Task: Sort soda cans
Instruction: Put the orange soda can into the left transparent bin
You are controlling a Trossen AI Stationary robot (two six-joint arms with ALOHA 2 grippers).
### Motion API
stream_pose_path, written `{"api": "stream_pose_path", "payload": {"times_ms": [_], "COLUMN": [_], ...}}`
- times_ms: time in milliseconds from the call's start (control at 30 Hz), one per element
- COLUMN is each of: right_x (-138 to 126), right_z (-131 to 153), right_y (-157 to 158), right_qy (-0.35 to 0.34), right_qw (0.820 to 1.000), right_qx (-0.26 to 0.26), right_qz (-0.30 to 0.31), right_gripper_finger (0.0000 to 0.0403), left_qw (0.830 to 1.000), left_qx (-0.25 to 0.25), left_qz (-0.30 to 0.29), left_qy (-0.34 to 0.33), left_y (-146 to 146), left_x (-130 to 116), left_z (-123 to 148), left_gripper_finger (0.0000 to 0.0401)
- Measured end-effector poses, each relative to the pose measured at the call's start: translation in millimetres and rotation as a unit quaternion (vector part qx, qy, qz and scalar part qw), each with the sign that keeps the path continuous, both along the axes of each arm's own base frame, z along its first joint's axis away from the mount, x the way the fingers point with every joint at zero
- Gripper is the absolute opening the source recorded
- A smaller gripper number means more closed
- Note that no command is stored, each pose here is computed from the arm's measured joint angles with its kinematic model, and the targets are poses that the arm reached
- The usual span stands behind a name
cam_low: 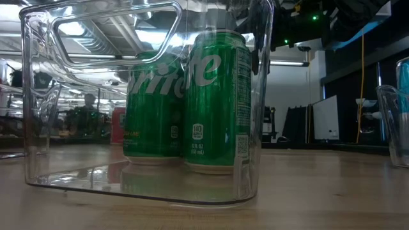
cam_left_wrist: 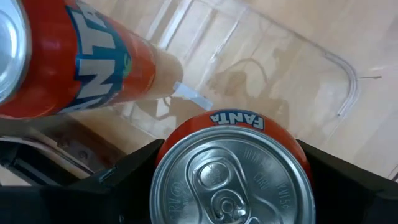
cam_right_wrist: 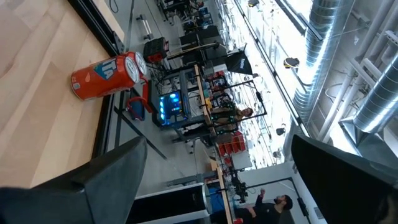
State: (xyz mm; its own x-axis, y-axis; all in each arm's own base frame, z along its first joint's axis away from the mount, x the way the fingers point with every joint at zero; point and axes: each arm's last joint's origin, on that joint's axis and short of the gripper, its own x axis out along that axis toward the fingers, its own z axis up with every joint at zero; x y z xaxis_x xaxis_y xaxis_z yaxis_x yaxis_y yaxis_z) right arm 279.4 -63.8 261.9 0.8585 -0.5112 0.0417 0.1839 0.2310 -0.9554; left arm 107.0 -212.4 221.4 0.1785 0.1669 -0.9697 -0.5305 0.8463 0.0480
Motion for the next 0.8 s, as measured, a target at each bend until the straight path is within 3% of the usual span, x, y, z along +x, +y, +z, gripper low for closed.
{"api": "stream_pose_path", "payload": {"times_ms": [467,800], "right_x": [0.0,0.0], "right_z": [0.2,0.2], "right_y": [0.0,0.0], "right_qy": [-0.001,-0.001], "right_qw": [1.0,1.0], "right_qx": [0.0,0.0], "right_qz": [0.0,0.0], "right_gripper_finger": [0.0399,0.0399], "left_qw": [1.0,1.0], "left_qx": [0.002,0.005], "left_qz": [-0.011,-0.012], "left_qy": [0.005,0.015], "left_y": [1.4,2.3], "left_x": [-0.8,-1.4], "left_z": [-1.3,-2.6], "left_gripper_finger": [0.0309,0.0372]}}
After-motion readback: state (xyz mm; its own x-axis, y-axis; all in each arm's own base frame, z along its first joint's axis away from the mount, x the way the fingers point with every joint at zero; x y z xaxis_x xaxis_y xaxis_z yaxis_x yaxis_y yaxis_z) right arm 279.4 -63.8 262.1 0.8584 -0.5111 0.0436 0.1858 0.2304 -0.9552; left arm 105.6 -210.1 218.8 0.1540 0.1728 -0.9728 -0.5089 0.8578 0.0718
